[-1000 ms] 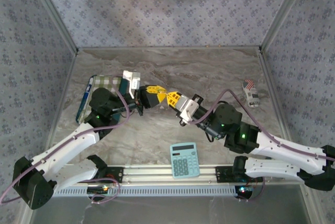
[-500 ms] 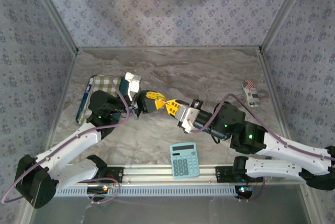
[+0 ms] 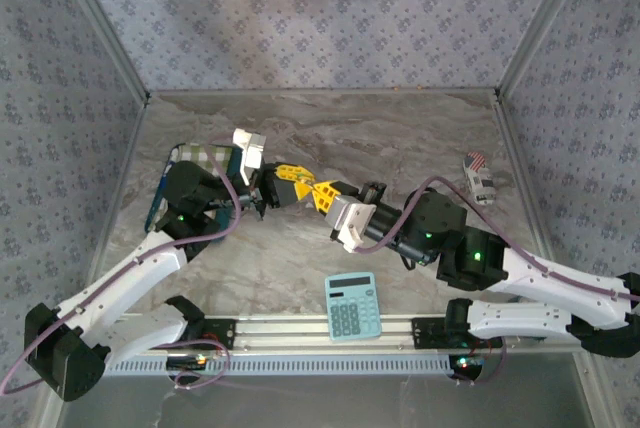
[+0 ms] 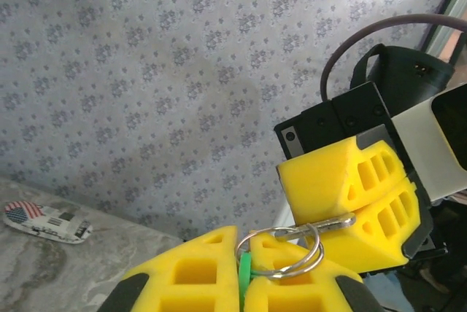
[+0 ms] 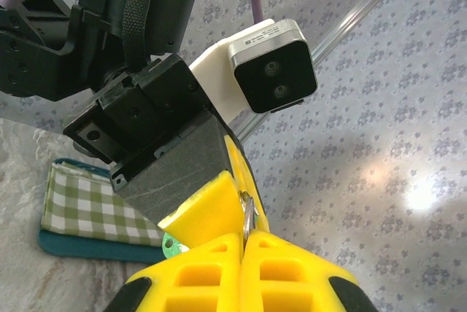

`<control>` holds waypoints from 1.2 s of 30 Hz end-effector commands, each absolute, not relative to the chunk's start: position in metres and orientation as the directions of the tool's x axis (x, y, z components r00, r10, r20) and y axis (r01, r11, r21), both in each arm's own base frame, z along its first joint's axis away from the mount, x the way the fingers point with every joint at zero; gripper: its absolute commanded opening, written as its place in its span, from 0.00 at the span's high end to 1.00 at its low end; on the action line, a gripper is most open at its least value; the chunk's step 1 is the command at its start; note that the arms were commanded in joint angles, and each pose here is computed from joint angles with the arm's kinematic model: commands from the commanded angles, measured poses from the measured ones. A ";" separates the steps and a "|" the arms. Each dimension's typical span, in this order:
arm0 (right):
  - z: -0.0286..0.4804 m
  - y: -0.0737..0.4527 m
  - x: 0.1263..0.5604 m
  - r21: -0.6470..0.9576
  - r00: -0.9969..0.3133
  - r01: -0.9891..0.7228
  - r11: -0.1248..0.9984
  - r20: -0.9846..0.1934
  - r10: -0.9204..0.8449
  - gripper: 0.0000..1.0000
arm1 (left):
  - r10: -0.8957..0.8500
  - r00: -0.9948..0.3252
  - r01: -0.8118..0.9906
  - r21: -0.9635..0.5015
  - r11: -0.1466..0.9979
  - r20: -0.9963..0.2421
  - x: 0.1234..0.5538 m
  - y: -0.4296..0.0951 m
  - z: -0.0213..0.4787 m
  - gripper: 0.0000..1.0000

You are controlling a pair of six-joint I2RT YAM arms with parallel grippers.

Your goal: Remove the keys from the keyring

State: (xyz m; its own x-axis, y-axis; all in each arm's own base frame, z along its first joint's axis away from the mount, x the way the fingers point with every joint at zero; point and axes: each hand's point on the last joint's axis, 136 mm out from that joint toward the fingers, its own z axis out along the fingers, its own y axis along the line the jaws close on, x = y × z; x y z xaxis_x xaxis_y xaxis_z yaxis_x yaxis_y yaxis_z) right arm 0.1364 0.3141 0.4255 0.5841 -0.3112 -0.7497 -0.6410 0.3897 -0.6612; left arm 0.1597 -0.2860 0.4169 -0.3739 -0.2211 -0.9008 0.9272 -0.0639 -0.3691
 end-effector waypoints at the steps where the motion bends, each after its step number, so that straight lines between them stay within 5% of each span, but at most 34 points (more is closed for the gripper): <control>1: 0.356 0.353 0.085 -0.678 0.644 -0.735 0.012 -0.704 -0.301 1.00 | -0.326 -0.306 0.921 -0.364 0.136 -0.895 0.195 -0.279 0.438 1.00; 21: 0.342 0.371 0.124 -0.733 0.626 -0.669 0.126 -0.646 -0.436 1.00 | -0.164 -0.212 0.967 -0.231 0.110 -0.963 0.161 -0.312 0.424 1.00; 34: 0.381 0.339 0.145 -0.586 0.513 -0.744 0.321 -0.809 -0.287 1.00 | -0.171 -0.170 0.976 -0.190 0.107 -0.971 0.152 -0.313 0.416 1.00; 36: 0.386 0.336 0.150 -0.571 0.503 -0.742 0.351 -0.821 -0.272 1.00 | -0.162 -0.163 0.978 -0.181 0.105 -0.973 0.150 -0.315 0.414 0.93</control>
